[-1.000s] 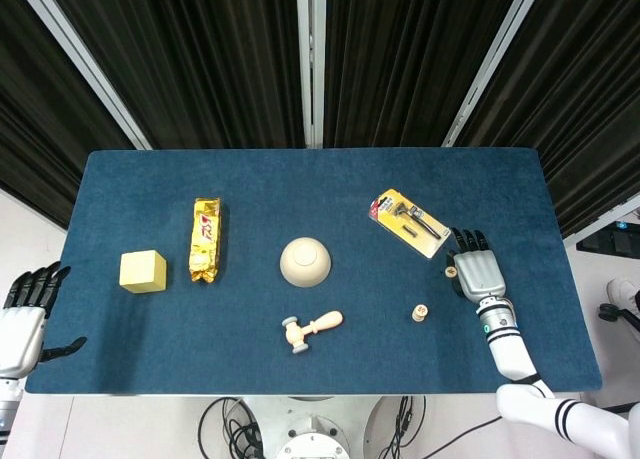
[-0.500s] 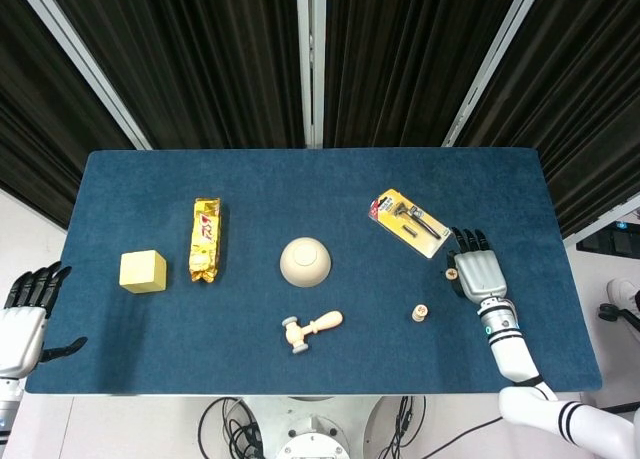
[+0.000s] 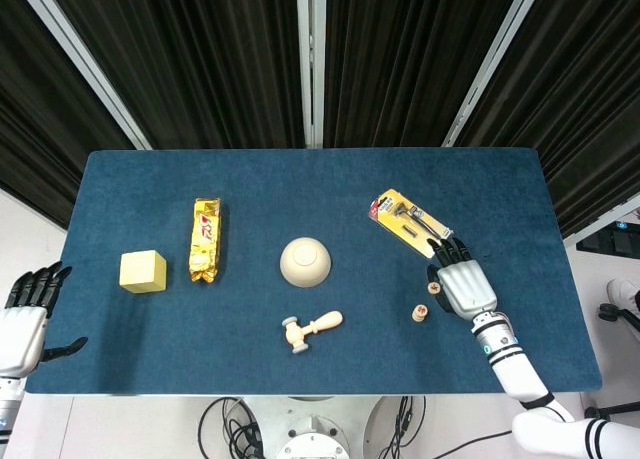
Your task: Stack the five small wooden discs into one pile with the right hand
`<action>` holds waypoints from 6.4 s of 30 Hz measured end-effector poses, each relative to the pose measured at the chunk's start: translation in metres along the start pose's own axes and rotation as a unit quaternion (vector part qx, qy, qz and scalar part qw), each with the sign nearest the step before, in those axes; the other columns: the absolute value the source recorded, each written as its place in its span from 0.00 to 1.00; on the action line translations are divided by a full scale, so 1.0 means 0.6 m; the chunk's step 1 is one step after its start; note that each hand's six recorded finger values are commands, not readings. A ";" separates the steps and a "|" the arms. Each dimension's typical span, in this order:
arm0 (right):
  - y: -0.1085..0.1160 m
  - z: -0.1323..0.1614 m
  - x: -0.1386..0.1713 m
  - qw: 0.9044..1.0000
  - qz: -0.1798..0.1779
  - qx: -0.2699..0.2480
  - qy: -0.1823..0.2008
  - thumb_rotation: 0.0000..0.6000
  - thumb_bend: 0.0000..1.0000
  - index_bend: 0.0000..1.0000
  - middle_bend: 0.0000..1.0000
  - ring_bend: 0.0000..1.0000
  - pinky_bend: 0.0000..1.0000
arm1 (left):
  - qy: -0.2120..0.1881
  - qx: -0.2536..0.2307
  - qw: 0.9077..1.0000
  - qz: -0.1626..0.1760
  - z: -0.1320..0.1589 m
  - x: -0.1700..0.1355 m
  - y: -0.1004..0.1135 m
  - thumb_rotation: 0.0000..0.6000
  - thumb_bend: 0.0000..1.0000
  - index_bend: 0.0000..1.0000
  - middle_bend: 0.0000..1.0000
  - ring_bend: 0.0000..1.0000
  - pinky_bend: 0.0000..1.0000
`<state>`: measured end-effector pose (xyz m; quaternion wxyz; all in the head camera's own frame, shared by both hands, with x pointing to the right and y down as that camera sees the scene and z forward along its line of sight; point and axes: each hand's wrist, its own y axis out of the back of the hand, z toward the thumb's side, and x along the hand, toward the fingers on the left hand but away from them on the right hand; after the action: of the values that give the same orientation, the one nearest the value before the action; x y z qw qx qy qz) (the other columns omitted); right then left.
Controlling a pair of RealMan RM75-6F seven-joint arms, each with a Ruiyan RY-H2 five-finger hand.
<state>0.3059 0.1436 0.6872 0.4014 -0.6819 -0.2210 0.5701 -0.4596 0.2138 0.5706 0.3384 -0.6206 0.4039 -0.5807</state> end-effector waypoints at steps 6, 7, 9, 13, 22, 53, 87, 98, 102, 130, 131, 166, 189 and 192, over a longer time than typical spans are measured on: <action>-0.003 0.023 0.018 1.000 0.010 0.018 0.024 1.00 0.29 0.57 0.05 0.00 0.00 | 0.000 -0.001 1.000 0.000 0.000 -0.001 0.001 1.00 0.06 0.03 0.00 0.00 0.00; -0.004 0.026 0.020 0.999 0.012 0.019 0.026 1.00 0.29 0.57 0.05 0.00 0.00 | 0.000 -0.001 1.000 0.001 0.000 -0.001 0.001 1.00 0.06 0.03 0.00 0.00 0.00; -0.007 0.031 0.022 0.999 0.015 0.021 0.031 1.00 0.29 0.57 0.05 0.00 0.00 | 0.000 -0.002 1.000 0.001 -0.001 -0.001 0.002 1.00 0.06 0.03 0.00 0.00 0.00; -0.011 0.039 0.023 0.999 0.019 0.020 0.036 1.00 0.29 0.58 0.05 0.00 0.00 | -0.001 -0.004 1.000 0.002 -0.001 -0.002 0.003 1.00 0.06 0.03 0.00 0.00 0.00; -0.009 0.046 0.028 0.999 0.018 0.020 0.042 1.00 0.29 0.58 0.05 0.00 0.00 | -0.006 -0.007 1.000 0.003 0.002 -0.004 0.005 1.00 0.06 0.03 0.00 0.00 0.00; -0.014 0.048 0.032 0.998 0.028 0.024 0.044 1.00 0.27 0.50 0.05 0.00 0.00 | -0.006 -0.009 1.000 0.004 0.002 -0.006 0.008 1.00 0.06 0.03 0.00 0.00 0.00; 0.007 0.038 0.040 0.995 0.067 -0.032 0.073 0.60 0.54 0.19 0.00 0.00 0.00 | -0.010 -0.013 1.000 0.000 0.003 -0.005 0.007 1.00 0.06 0.03 0.00 0.00 0.00; 0.004 0.042 0.027 0.994 0.056 -0.046 0.086 0.59 0.69 0.37 0.00 0.00 0.00 | -0.010 -0.016 1.000 0.000 0.002 -0.004 0.007 1.00 0.06 0.03 0.00 0.00 0.00; -0.005 0.043 0.020 0.994 0.060 -0.041 0.080 0.60 0.69 0.36 0.00 0.00 0.00 | -0.009 -0.017 1.000 0.000 0.000 -0.004 0.007 1.00 0.06 0.03 0.00 0.00 0.00; -0.030 0.029 0.030 0.993 0.089 -0.038 0.061 0.59 0.72 0.36 0.00 0.00 0.00 | -0.008 -0.017 1.000 0.000 -0.001 -0.005 0.007 1.00 0.06 0.03 0.00 0.00 0.00; -0.030 0.029 0.030 0.993 0.090 -0.038 0.061 0.59 0.72 0.36 0.00 0.00 0.00 | -0.008 -0.017 1.000 0.000 -0.001 -0.005 0.007 1.00 0.06 0.03 0.00 0.00 0.00; -0.042 0.025 0.034 0.994 0.100 -0.011 0.051 0.59 0.72 0.34 0.00 0.00 0.00 | -0.008 -0.018 1.000 0.001 -0.001 -0.005 0.008 1.00 0.06 0.03 0.00 0.00 0.00; -0.038 0.025 0.045 0.993 0.102 -0.012 0.050 0.59 0.72 0.33 0.00 0.00 0.00 | -0.009 -0.016 1.000 -0.001 0.001 -0.005 0.007 1.00 0.06 0.03 0.00 0.00 0.00; -0.034 0.025 0.043 0.994 0.096 -0.015 0.050 0.59 0.72 0.32 0.00 0.00 0.00 | -0.009 -0.017 1.000 0.000 0.000 -0.005 0.007 1.00 0.06 0.03 0.00 0.00 0.00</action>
<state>0.3011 0.1798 0.6874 0.3456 -0.7335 -0.1426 0.5676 -0.4600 0.2147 0.5654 0.3312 -0.6314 0.4103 -0.5685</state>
